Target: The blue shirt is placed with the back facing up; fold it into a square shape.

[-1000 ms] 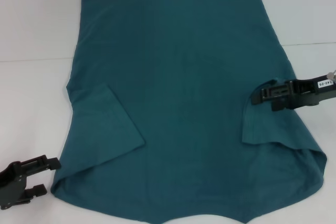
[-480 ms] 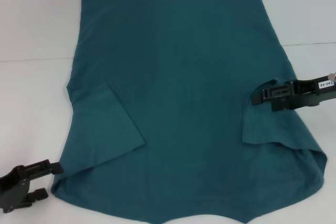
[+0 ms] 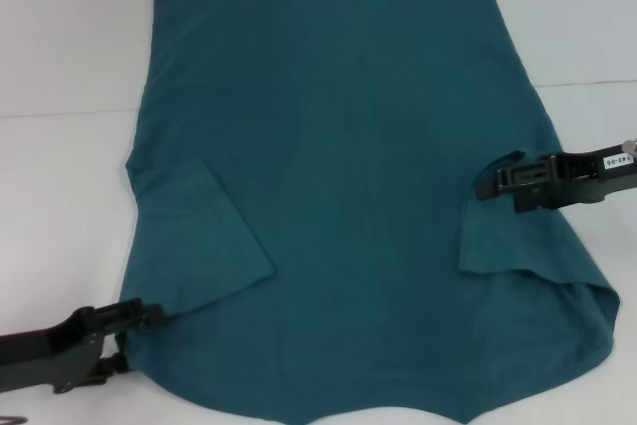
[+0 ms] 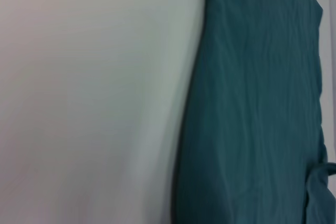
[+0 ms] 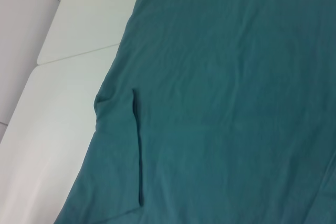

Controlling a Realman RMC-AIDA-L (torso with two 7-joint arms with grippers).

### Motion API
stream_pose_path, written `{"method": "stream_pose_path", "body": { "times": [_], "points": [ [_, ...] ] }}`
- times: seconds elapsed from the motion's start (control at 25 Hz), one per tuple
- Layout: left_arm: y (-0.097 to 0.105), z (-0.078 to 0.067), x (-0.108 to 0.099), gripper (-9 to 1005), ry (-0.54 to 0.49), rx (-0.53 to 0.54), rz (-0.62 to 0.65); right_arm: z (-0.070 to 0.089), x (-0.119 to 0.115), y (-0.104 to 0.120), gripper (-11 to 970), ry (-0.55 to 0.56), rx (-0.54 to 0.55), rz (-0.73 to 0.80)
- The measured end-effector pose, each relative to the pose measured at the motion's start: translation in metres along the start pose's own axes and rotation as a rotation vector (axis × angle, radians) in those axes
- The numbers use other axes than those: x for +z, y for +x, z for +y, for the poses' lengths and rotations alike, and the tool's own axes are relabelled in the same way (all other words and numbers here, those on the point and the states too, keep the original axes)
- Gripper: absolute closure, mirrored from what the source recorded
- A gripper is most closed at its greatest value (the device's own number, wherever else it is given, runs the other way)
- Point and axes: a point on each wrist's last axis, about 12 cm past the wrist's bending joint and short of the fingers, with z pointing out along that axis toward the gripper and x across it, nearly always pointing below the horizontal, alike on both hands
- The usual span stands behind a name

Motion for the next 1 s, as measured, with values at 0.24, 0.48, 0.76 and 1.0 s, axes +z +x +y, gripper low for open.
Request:
{"method": "stream_pose_path", "body": {
  "times": [0.24,0.48,0.76,1.0],
  "points": [
    [-0.007,-0.012,0.011,103,0.025,0.028,0.005,-0.002,-0.002,0.001,38,-0.003,0.009,-0.007],
    [-0.009,-0.016,0.014,172,0.029,0.027,0.006,-0.003,-0.004,0.003,39,-0.014,0.018,-0.015],
    [-0.008,-0.015,0.013,254,0.027,0.035,0.014,-0.001,-0.006,0.005,39,-0.038,0.005,0.003],
    [-0.008,-0.016,0.013,420,0.024,0.082,0.028,-0.001,-0.010,0.010,40,-0.058,-0.027,0.026]
  ]
}}
